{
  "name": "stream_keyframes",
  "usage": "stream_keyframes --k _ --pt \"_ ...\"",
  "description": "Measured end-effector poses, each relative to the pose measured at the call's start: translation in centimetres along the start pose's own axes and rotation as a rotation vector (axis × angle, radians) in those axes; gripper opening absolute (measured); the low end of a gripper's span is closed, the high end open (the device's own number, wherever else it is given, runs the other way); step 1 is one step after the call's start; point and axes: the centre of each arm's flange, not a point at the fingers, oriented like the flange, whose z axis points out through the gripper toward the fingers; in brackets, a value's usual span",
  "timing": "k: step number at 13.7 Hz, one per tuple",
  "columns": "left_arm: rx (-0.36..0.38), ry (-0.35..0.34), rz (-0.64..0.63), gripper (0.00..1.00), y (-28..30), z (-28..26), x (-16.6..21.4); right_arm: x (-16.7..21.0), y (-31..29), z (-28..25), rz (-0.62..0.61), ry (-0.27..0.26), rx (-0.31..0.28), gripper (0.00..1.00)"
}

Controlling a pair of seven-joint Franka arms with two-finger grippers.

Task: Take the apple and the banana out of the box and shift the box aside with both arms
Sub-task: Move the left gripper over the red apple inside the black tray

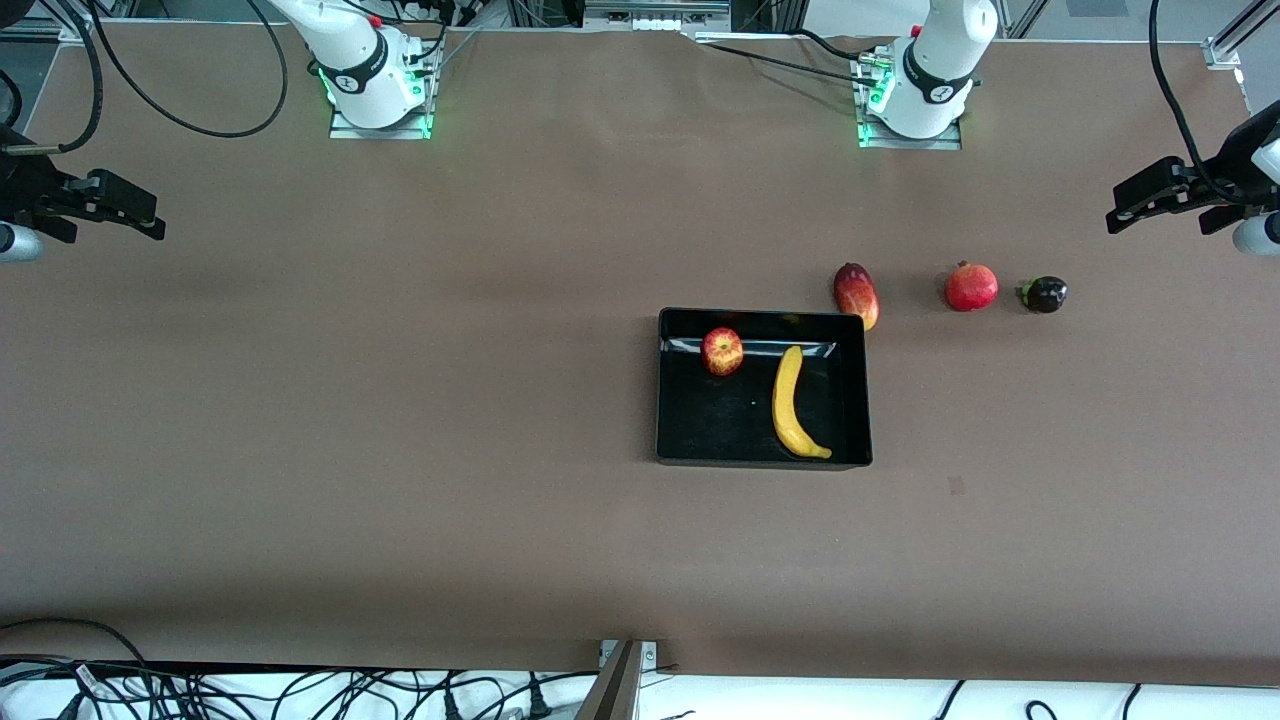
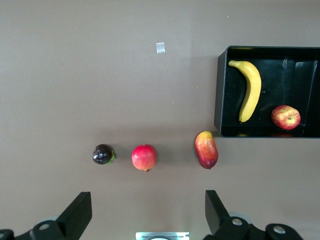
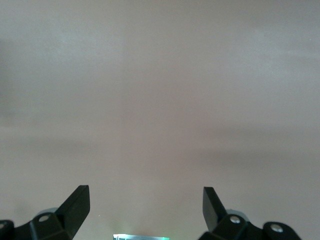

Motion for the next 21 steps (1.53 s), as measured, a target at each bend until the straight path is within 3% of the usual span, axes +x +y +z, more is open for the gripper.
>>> stream_keyframes --k 7,14,21 --pt "-0.002 0.042 -0.143 1.0 4.7 3.1 2.1 0.0 0.0 0.0 0.0 -0.002 0.0 1.0" --pt "0.016 -0.008 -0.215 1.0 15.8 17.0 8.6 0.0 0.1 0.0 0.003 -0.004 0.001 1.0" --pt "0.023 -0.037 -0.284 1.0 24.3 25.4 9.2 0.0 0.2 0.1 0.003 -0.004 0.001 1.0"
